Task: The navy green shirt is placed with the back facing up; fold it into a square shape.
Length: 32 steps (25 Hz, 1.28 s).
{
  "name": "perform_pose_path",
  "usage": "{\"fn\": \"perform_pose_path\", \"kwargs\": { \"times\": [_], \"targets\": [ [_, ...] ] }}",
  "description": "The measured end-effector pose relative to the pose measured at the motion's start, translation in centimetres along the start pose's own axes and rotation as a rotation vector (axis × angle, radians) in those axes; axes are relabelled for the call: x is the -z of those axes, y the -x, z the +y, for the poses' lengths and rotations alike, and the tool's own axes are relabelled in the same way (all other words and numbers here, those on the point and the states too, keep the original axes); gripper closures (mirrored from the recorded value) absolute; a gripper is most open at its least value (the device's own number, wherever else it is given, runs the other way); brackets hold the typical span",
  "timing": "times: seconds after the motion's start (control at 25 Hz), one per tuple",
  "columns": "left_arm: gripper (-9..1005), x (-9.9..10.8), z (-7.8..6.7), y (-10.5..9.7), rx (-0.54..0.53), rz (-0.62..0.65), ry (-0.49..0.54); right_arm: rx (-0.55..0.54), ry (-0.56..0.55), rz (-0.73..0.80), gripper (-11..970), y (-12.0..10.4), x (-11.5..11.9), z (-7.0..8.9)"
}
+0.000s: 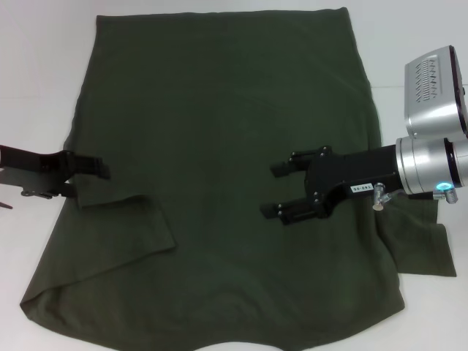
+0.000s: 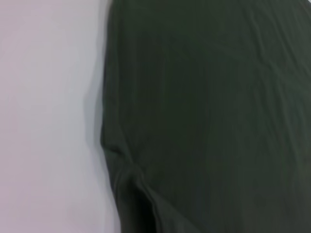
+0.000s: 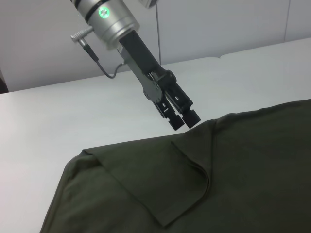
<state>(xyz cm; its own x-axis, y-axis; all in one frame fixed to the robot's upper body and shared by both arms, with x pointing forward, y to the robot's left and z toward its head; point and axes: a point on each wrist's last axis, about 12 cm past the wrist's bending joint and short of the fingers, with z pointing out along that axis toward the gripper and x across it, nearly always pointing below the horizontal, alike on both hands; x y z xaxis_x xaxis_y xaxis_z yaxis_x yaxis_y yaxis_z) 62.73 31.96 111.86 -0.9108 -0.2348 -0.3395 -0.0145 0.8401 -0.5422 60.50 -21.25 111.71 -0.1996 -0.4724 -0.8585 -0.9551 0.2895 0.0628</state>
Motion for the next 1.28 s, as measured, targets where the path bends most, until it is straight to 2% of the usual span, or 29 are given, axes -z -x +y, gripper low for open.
{"fn": "perform_pose_path", "kwargs": {
  "times": [0.92, 1.28],
  "targets": [
    [135, -2.0, 0.3, -0.7, 0.006, -0.041, 0.027, -0.002, -0.004, 0.003, 110, -0.3, 0.2, 0.0],
    [135, -2.5, -1.5, -0.5, 0.012, -0.017, -0.055, -0.005, -0.005, 0.003, 110, -0.4, 0.3, 0.0]
  ]
}}
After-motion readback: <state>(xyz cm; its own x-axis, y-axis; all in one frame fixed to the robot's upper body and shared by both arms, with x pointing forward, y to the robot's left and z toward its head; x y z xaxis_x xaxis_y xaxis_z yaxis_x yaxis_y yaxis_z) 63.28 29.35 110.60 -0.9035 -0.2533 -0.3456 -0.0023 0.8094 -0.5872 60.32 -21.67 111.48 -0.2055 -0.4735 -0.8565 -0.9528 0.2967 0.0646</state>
